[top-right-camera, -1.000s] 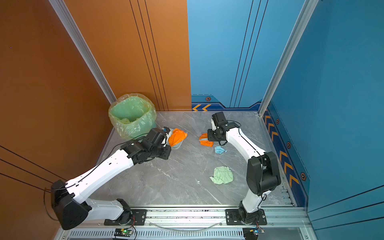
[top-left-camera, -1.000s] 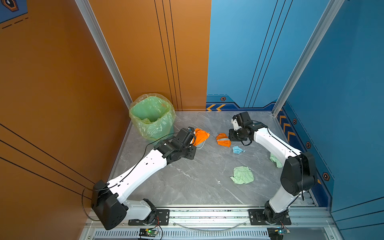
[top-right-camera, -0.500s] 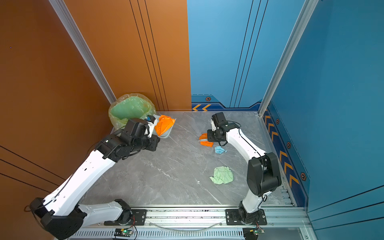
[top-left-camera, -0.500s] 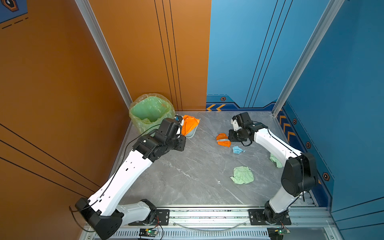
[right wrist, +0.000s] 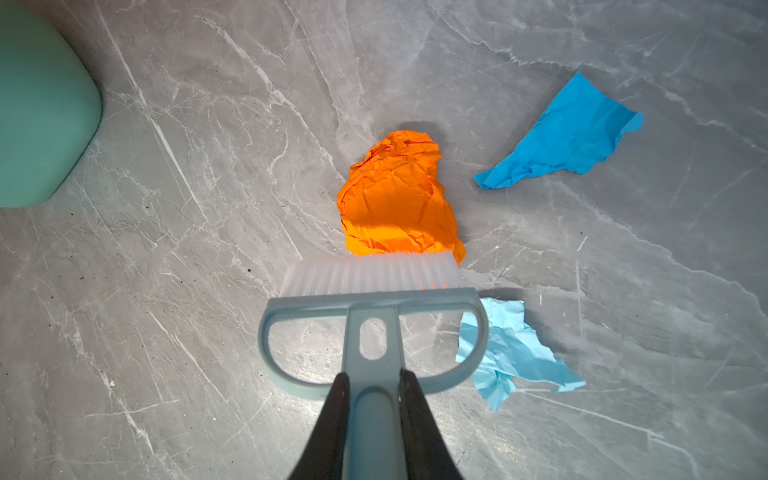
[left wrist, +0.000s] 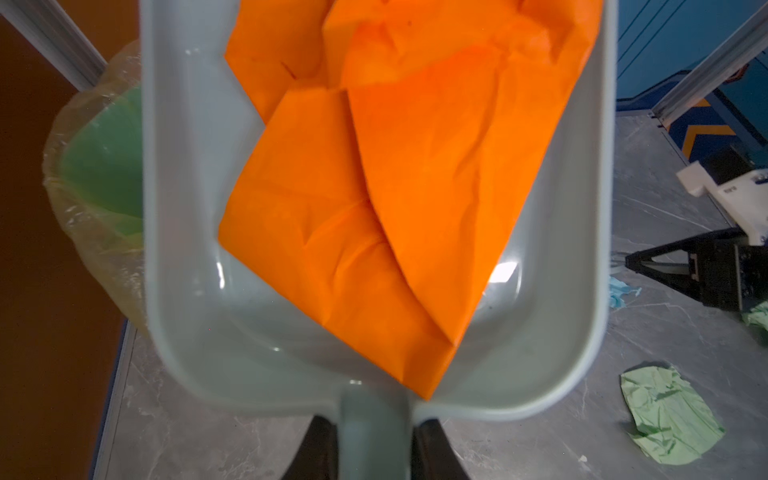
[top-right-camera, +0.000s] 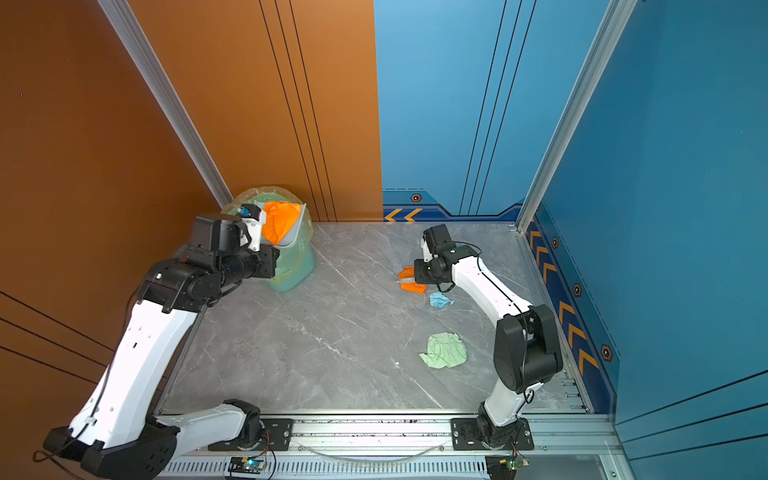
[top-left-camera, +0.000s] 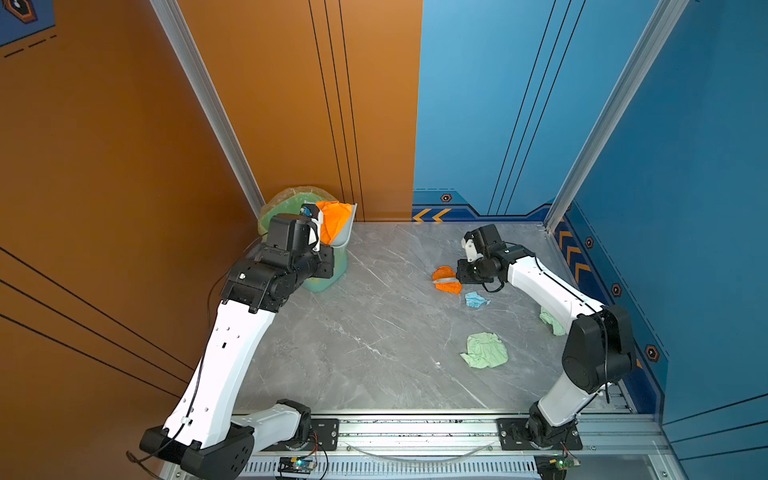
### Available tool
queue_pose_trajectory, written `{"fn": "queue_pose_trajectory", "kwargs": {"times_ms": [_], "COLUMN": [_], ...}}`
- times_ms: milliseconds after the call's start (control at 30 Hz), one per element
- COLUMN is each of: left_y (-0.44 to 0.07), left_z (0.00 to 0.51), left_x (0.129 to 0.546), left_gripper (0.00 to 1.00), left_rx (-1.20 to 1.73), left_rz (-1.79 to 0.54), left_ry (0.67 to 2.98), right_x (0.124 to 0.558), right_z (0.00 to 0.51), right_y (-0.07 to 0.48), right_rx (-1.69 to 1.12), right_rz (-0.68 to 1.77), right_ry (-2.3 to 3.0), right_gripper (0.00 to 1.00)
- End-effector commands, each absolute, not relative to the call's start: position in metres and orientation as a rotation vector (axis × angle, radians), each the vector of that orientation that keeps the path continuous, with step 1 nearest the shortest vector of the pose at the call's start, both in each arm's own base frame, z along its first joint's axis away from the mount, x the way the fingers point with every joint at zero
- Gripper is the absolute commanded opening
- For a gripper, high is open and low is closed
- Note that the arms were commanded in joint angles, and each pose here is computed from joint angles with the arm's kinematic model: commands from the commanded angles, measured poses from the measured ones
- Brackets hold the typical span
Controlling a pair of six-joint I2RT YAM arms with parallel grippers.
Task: Sweep away the paper scraps from the table
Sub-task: 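Carry the dustpan with the orange scrap to the bin with the left gripper, then tip the dustpan over the bin opening with the left gripper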
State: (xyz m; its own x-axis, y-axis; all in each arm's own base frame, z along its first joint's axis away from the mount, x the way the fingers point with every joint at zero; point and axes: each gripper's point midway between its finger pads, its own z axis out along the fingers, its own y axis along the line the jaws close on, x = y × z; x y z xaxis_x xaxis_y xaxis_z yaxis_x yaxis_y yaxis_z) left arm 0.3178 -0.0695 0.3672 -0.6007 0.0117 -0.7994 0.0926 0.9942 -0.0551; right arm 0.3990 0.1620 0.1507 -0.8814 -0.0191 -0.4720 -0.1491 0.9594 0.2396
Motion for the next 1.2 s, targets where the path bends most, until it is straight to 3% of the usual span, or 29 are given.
{"fn": "queue_pose_trajectory", "kwargs": {"times_ms": [0,300,767,1167], "left_y": [-0.063,-0.028,0.04,0.061], "left_z": [0.375,0.38,0.376,0.37], "left_x": [0.324,0.347,0.356,0.365], "left_gripper": [0.0,0.0,0.0,0.0], "left_rx": [0.086,0.002,-0.064,0.002], "left_rz": [-0.113,0.018,0.428,0.639], "left_ry": [2.214,2.217,2.245,2.285], "right_x": [0.403,0.403,0.394,0.388], "right_z": [0.156,0.15,0.142,0.143], "right_y": [0.169,0.17,0.168,0.167], "right_rx": [-0.132,-0.156,-0.155,-0.135], "right_rz": [0.409,0.409,0.431,0.435], "right_ry": [2.603,2.617,2.637,2.632], "right_gripper": [0.0,0.0,0.0,0.0]}}
